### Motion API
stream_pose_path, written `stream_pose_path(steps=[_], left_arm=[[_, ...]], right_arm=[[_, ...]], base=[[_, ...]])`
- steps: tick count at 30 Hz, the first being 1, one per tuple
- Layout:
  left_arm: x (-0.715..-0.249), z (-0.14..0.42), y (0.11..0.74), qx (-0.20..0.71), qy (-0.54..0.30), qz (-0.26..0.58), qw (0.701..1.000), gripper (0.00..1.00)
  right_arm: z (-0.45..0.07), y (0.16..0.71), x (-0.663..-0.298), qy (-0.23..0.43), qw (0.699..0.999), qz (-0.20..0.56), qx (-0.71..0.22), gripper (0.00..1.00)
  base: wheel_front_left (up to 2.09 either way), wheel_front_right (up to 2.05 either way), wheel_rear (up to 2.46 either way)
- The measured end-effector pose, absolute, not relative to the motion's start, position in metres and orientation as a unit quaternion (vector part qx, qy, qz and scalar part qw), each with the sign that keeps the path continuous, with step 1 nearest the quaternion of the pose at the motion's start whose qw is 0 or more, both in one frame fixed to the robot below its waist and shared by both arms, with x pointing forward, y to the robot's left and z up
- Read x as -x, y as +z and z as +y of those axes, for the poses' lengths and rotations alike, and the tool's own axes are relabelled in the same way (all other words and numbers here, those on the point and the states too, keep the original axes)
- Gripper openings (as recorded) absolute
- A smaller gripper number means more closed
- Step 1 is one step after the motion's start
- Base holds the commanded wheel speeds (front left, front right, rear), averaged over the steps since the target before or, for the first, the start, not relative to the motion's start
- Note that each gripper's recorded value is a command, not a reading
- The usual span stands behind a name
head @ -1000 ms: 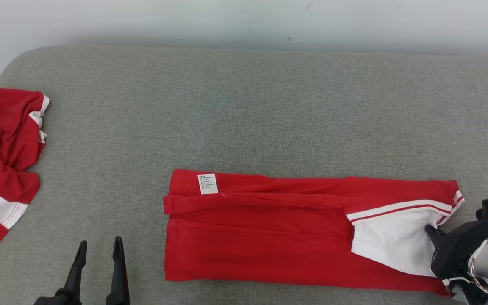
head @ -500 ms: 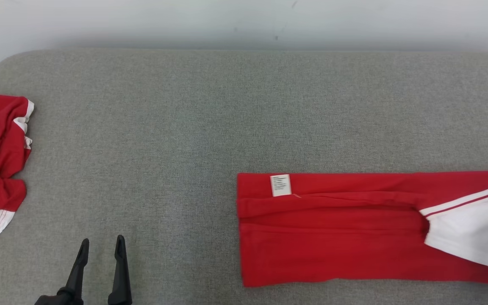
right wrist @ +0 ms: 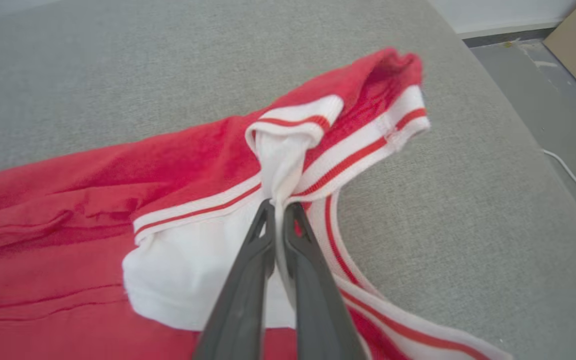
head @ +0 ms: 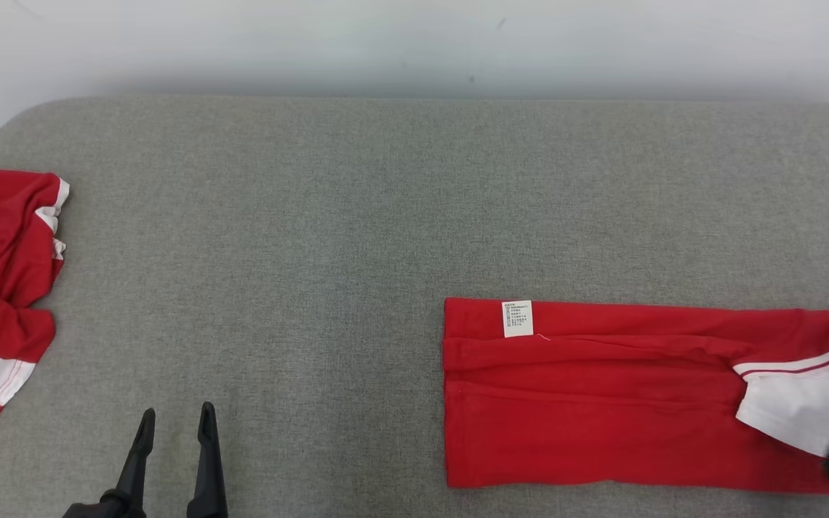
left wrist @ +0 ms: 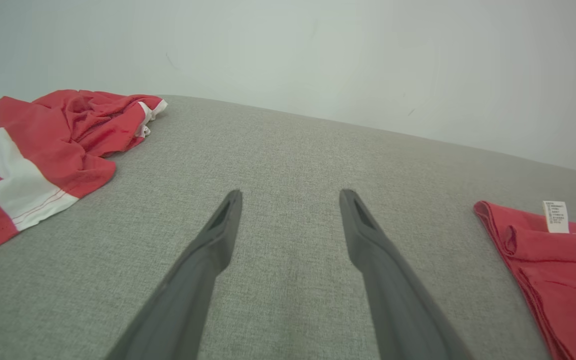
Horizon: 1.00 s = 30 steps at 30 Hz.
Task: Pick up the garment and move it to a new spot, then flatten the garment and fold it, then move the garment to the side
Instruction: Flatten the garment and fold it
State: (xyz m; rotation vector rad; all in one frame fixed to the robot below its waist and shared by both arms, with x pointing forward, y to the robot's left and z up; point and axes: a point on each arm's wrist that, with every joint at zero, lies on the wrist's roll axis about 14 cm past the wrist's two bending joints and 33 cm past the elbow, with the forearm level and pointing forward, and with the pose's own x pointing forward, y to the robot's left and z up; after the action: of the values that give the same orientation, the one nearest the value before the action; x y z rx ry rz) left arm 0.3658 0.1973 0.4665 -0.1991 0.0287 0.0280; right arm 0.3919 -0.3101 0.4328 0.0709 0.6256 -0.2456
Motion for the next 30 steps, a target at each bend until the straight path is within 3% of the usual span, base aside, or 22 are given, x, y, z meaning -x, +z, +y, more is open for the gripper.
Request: stream_pose_path(steps=[16,30], left_arm=[[-0.357,0.195,0.473,0.104,0.012,0.006,0.994,1.0],[-0.344,0.208,0.47,0.107,0.036,0.01,0.994,1.0]], right_arm=[[-0.119,0.438,-0.398,0.154,0.932,0.328,-0.007,0.0],[-0.035,0.424,-0.407,0.255,0.902,0.349,-0.013,0.0]], base=[[0.0,0.0,0.0],[0.0,0.0,0.0]])
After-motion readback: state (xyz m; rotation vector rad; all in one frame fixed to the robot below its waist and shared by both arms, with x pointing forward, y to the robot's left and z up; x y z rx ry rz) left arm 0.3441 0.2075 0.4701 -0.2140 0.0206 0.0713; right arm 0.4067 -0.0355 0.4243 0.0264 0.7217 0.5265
